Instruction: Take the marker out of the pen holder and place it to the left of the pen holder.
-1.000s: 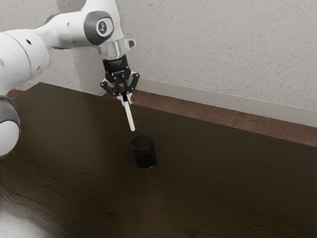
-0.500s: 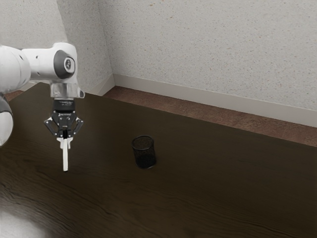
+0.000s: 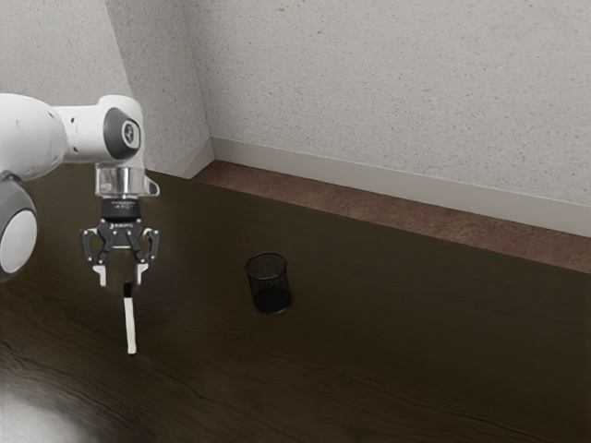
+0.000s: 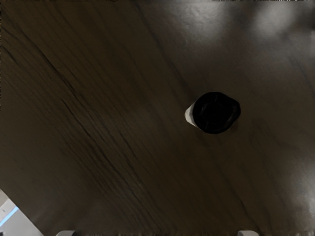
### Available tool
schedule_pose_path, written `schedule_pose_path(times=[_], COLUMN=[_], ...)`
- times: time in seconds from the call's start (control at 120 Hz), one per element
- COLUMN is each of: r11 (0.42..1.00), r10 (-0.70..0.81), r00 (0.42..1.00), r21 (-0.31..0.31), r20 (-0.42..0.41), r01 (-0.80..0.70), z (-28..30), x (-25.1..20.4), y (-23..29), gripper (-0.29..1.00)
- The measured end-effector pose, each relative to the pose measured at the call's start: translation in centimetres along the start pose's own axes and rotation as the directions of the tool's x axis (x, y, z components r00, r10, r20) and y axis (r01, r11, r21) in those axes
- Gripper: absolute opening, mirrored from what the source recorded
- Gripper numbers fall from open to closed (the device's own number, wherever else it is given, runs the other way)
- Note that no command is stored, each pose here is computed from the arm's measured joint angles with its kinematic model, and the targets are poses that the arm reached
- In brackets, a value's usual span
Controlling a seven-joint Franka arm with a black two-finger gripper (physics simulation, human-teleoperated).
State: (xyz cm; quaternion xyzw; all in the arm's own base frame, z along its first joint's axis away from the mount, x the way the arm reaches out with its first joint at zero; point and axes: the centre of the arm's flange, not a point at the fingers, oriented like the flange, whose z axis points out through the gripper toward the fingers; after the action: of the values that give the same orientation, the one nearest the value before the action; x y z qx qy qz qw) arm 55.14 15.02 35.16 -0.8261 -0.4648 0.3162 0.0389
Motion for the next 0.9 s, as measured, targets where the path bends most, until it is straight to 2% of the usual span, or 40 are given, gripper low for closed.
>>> schedule_pose_path(times=[0.15, 0.242, 0.333, 0.475, 0.642, 0.9], r11=[0.997, 0.987, 0.949, 0.864, 0.762, 0.632], r10=[0.023, 0.117, 0.268, 0.439, 0.571, 0.699], r00=[0.999, 0.981, 0.909, 0.783, 0.64, 0.477], r21=[-0.071, -0.091, -0.074, -0.032, 0.042, 0.148], r20=[-0.047, -0.154, -0.318, -0.441, -0.514, -0.532], r01=[-0.026, -0.132, -0.306, -0.502, -0.646, -0.761], z=[-3.8, -8.1, -12.7, -14.6, -16.2, -17.0], x=[-1.6, -5.8, -12.3, -15.1, -15.8, -15.9], y=[-2.5, -0.3, 4.2, 6.9, 7.2, 7.1], gripper=[0.56, 0.61, 0.64, 0.67, 0.69, 0.7])
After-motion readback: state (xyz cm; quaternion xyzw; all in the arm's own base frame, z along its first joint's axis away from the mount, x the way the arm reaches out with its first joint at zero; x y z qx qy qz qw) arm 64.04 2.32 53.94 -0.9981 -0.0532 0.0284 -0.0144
